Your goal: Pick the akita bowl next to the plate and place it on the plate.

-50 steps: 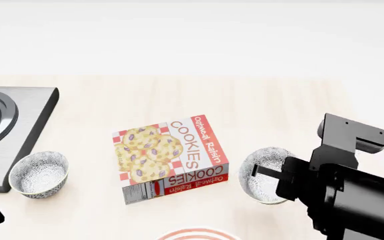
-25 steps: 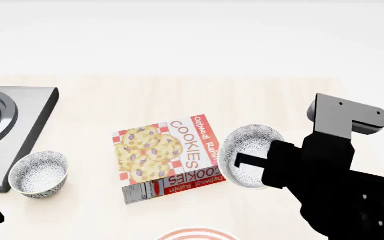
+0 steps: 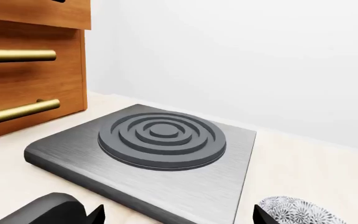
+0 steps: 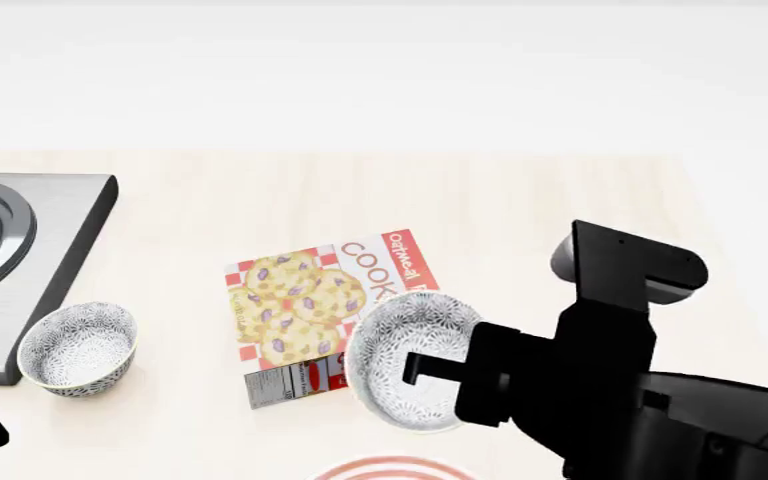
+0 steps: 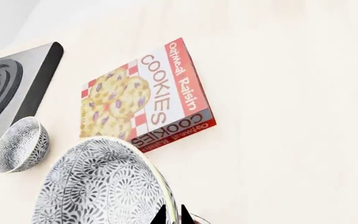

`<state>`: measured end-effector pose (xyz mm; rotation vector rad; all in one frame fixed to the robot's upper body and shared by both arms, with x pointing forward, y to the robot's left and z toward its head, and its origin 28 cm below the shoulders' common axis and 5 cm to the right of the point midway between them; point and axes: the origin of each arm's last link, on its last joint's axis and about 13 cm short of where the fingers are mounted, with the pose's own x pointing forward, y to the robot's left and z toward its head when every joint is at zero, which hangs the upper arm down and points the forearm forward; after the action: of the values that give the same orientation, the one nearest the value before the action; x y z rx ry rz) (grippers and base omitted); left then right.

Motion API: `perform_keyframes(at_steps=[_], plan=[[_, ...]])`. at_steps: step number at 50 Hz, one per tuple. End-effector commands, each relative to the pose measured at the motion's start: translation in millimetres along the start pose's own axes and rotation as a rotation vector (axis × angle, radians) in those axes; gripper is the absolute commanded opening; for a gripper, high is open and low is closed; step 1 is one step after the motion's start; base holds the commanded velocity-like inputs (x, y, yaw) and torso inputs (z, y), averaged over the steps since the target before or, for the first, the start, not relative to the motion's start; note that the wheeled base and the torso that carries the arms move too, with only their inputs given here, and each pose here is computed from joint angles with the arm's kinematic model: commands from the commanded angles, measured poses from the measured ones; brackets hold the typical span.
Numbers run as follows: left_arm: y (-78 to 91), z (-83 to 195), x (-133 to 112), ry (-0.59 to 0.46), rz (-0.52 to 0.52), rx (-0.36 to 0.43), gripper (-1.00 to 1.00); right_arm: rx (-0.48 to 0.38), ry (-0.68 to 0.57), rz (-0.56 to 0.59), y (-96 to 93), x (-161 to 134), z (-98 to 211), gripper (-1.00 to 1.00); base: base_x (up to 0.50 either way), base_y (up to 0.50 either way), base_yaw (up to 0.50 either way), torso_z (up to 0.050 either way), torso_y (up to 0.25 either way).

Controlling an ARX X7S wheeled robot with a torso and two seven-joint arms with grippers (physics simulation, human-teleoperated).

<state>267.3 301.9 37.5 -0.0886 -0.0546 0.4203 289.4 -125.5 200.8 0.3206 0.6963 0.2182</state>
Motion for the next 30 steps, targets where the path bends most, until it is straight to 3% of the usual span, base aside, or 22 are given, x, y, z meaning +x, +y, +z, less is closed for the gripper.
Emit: perform_keyframes(at_steps=[1,30], plan=[[0.1,-0.5,0.4,0.0,0.001,0.0,1.0,0.018,0.065,0.068,0.9,-3.3,-8.3,-1.0,0.0,0.0,0.0,0.0,0.0],[0.5,-0.6,-0.4,-0.001,0.001,0.001,1.0,0.048,0.168,0.109,-8.4,6.6,-37.9,-1.0,0.0,0.0,0.0,0.0,0.0]])
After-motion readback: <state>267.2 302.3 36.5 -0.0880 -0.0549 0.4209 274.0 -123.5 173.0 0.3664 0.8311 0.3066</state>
